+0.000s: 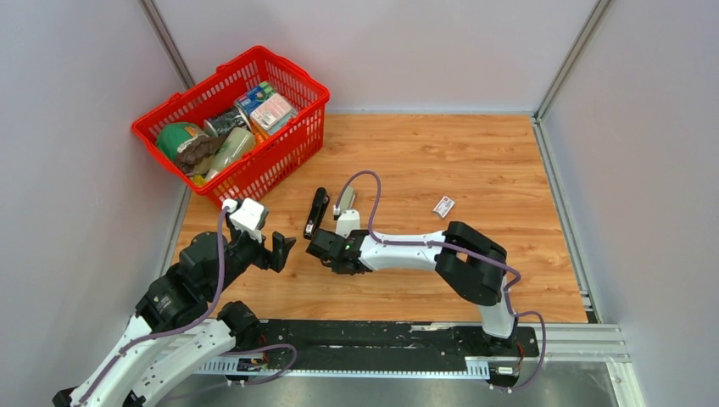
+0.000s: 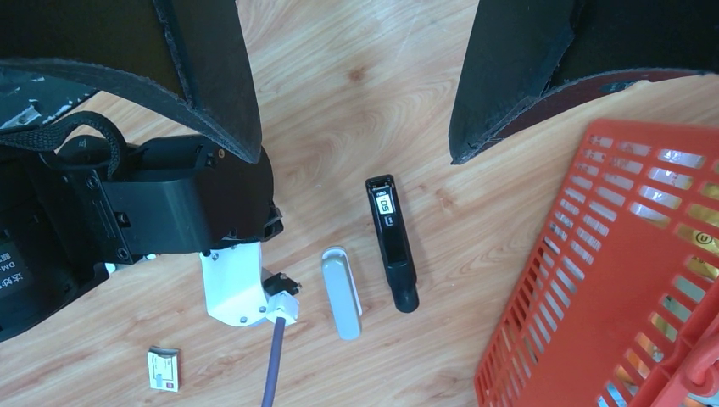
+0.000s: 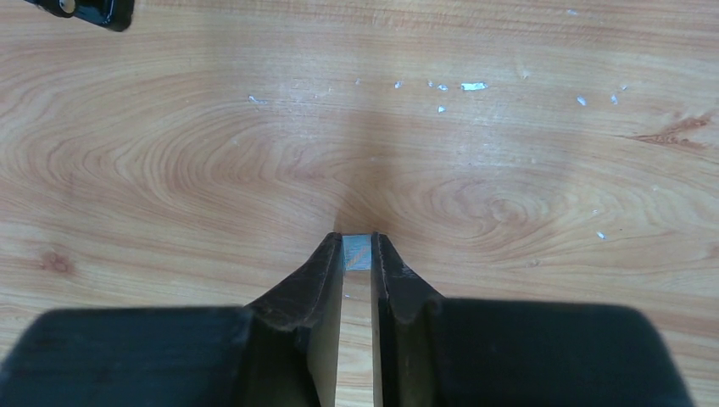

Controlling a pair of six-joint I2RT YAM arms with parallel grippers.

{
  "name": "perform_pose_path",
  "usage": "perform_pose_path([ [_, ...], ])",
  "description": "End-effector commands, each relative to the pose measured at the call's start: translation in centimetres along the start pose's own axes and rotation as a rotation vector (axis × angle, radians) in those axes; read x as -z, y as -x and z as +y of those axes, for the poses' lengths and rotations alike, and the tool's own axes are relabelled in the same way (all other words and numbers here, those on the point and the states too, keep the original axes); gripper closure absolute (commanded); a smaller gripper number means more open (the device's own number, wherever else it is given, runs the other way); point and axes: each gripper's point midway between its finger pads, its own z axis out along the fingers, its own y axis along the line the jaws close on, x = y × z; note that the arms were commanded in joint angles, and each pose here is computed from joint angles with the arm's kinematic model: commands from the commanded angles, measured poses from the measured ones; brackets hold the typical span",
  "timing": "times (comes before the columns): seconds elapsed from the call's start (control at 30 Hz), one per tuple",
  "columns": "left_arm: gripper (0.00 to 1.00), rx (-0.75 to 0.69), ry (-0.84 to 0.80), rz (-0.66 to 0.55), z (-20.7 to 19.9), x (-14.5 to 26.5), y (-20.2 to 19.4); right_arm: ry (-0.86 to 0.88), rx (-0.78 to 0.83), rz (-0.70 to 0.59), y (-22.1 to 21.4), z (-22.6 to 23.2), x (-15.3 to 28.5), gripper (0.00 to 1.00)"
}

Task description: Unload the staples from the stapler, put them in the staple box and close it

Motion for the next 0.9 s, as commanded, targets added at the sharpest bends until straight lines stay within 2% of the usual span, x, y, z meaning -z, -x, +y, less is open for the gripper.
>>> perform_pose_path([
  [0.0, 0.12, -0.004, 0.010, -0.019, 0.1, -0.3, 0.6, -0.093, 0.055, 0.033, -1.8, -3.0, -0.3, 0.85],
  [0.3, 0.12, -0.005, 0.017, -0.015, 0.2, -0.4, 0.5, -0.083, 0.021, -0.019, 0.0, -5.5, 3.3, 0.86],
  [0.5, 0.12, -0.005, 0.023, -0.011, 0.4, -0.4, 0.4, -0.107, -0.044, -0.066, 1.5, -9.4, 5.6, 0.85],
  [0.87, 0.12, -0.008, 0.038, 0.000, 0.6, -0.6, 0.3, -0.195, -0.168, -0.082, 2.7, -17.4, 6.0, 0.85],
])
